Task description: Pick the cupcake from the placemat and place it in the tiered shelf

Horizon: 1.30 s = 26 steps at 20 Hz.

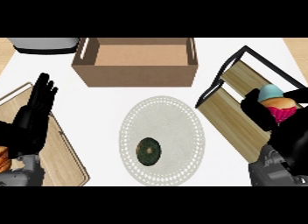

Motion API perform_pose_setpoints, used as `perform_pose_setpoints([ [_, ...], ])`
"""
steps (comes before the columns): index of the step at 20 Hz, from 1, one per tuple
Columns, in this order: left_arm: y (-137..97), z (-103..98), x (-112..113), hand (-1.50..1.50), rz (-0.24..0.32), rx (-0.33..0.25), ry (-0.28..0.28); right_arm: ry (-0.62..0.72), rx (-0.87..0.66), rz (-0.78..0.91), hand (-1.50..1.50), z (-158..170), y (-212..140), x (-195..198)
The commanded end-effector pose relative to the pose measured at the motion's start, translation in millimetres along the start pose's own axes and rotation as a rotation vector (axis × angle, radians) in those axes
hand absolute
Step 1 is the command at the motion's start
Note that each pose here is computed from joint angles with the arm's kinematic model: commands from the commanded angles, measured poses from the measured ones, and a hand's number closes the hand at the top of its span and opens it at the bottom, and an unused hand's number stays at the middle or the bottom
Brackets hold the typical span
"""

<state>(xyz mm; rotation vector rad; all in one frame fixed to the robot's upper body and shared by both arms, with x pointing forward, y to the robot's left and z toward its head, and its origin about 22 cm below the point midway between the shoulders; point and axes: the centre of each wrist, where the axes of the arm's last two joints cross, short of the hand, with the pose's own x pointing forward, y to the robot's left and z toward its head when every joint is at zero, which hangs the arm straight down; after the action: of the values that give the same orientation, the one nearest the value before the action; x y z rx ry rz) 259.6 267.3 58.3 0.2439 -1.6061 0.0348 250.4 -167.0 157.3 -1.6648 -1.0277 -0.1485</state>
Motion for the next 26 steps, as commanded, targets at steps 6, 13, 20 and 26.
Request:
perform_pose_setpoints([
  [6,-5,-5,12,0.00,-0.008,0.006,-0.014,0.201,0.011,-0.013,1.50,-23,25,5],
  [13,-1,-4,-6,0.00,0.002,0.020,-0.003,0.312,0.001,-0.167,-1.50,-43,38,-26],
  [20,-10,9,8,0.00,0.000,-0.004,0.003,0.285,0.087,-0.241,-1.50,-36,45,-15],
  [26,-2,8,-9,0.00,0.005,-0.011,0.001,0.199,-0.017,-0.373,-1.50,-41,29,-21],
])
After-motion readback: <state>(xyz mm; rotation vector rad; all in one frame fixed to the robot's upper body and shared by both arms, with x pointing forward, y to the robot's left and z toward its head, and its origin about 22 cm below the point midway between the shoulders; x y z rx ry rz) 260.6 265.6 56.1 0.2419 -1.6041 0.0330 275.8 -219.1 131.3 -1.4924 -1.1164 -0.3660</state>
